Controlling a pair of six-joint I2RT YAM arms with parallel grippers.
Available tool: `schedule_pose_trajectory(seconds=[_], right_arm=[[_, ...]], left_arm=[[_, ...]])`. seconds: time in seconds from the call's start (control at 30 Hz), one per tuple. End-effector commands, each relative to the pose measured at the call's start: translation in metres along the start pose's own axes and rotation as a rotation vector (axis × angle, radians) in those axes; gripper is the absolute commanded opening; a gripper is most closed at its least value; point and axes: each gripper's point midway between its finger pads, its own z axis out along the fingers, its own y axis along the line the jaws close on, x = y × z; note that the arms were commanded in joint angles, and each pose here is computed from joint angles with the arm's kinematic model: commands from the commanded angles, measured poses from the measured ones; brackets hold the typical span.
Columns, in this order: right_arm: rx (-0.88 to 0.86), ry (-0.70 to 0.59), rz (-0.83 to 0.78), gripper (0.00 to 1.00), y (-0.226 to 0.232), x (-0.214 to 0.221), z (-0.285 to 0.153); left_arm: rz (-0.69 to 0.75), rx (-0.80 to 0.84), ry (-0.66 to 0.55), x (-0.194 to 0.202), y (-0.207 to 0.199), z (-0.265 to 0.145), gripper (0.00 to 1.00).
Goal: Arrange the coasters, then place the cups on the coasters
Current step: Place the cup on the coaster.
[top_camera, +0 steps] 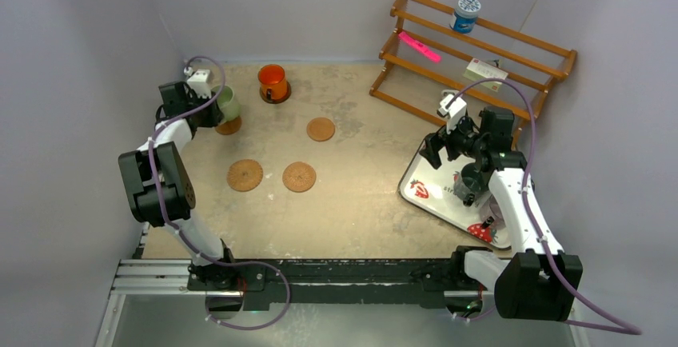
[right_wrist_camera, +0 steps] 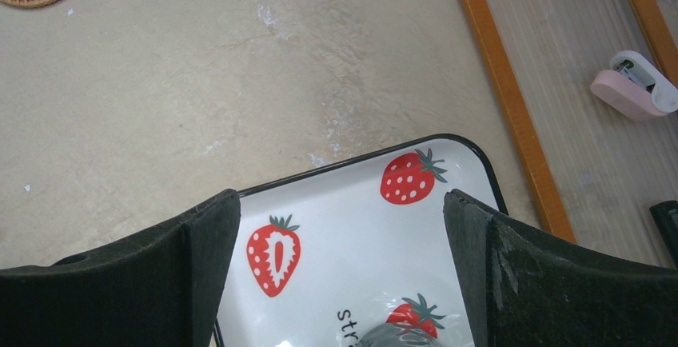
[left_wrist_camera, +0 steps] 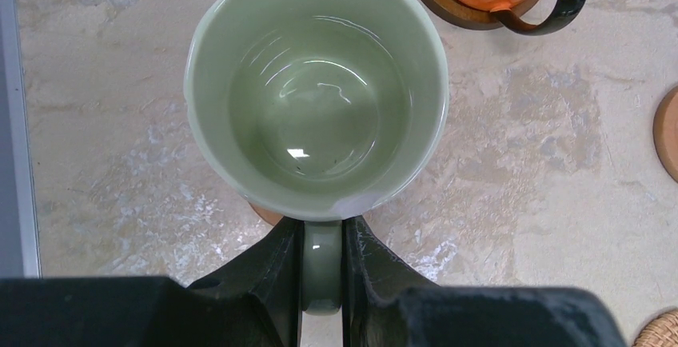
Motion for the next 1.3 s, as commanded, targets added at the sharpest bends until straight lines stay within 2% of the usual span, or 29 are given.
schedule_pose_trajectory(seconds=[0.0, 1.27], right_arm=[[-0.003, -0.031, -0.034, 0.99, 0.002, -0.005, -0.003], [-0.017, -0.017, -0.034, 0.99, 0.004, 0.000, -0.002]], left_arm=[[0.068, -0.001, -0.172, -0.057, 0.005, -0.009, 0.00], [0.081, -0.043, -0.113, -0.028, 0.003, -0.025, 0.00]])
